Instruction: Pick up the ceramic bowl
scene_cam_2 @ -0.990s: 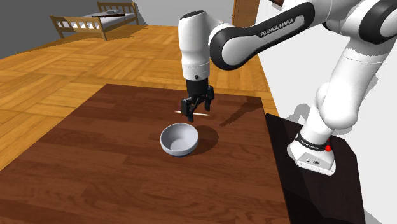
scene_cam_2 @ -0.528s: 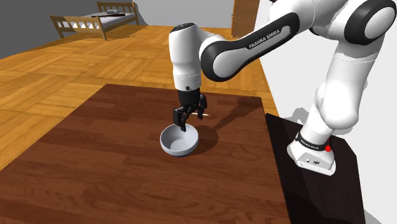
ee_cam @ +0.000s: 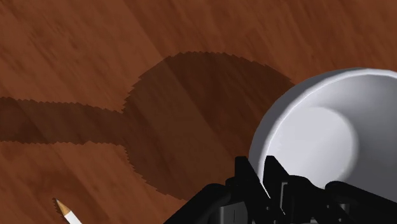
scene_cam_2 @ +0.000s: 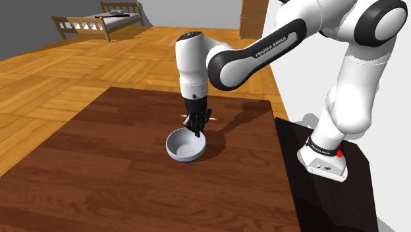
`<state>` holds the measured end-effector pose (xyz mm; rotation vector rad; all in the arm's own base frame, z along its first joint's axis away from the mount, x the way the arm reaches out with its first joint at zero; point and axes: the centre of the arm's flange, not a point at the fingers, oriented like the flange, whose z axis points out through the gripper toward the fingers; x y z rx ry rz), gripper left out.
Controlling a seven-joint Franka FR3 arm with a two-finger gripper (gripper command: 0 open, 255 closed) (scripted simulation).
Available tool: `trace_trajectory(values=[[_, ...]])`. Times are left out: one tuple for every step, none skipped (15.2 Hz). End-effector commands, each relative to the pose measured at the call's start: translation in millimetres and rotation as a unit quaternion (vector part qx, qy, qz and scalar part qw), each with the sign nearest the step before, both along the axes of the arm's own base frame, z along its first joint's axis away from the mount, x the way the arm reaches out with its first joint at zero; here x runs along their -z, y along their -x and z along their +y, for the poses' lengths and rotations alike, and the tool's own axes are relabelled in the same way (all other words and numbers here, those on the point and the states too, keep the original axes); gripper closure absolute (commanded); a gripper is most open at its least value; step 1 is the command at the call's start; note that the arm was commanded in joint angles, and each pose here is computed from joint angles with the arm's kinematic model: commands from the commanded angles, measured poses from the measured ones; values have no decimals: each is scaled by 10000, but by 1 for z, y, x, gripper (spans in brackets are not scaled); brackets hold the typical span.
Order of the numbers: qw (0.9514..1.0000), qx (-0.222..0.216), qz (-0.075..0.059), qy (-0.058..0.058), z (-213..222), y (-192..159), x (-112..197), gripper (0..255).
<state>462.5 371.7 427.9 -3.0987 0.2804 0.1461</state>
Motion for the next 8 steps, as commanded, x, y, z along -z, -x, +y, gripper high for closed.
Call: trace_trajectory(values=[[10000,-1,2,1,0,0,0,255],[10000,-1,2,1,0,0,0,255],[10000,-1,2,1,0,0,0,255],[10000,-1,2,1,0,0,0,255],[10000,-1,2,1,0,0,0,255],[10000,0,2,1,0,0,1,255],[10000,0,2,1,0,0,-5,255],[10000,0,2,1,0,0,-10,255]])
